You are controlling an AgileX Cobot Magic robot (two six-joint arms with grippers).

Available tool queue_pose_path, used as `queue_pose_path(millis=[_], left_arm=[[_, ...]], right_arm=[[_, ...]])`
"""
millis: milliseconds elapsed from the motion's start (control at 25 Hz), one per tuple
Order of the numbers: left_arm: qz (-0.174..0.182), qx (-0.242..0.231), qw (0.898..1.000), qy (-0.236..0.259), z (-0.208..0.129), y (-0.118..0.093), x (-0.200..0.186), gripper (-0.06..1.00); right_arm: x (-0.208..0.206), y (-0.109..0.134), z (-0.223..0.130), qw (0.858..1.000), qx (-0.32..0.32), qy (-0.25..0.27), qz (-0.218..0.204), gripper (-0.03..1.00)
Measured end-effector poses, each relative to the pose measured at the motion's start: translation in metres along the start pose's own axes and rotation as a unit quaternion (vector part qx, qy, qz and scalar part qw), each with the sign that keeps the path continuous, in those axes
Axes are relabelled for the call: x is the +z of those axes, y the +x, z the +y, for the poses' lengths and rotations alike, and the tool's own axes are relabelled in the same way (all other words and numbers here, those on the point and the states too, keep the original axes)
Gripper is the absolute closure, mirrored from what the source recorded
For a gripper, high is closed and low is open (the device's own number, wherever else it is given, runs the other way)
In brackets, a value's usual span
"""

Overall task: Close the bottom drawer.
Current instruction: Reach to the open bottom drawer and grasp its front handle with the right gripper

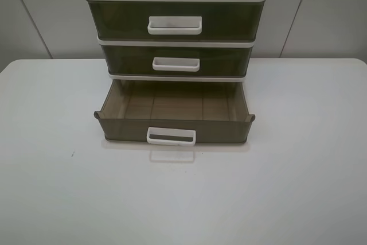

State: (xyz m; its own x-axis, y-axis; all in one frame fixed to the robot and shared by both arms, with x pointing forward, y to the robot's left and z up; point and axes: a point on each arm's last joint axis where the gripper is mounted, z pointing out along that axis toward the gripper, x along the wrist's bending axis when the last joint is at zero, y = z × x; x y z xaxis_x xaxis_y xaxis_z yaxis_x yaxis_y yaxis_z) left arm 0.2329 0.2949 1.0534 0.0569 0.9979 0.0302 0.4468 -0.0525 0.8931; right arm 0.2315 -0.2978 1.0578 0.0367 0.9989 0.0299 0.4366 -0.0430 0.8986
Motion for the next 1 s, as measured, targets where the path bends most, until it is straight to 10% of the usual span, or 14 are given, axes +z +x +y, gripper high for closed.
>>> queue_pose_path(millis=[1000], left_arm=[[0.0,0.0,1.0,0.0,0.0,0.0,0.0,0.23]], right_arm=[[0.0,0.0,0.0,1.0,0.0,0.0,0.0,0.15]])
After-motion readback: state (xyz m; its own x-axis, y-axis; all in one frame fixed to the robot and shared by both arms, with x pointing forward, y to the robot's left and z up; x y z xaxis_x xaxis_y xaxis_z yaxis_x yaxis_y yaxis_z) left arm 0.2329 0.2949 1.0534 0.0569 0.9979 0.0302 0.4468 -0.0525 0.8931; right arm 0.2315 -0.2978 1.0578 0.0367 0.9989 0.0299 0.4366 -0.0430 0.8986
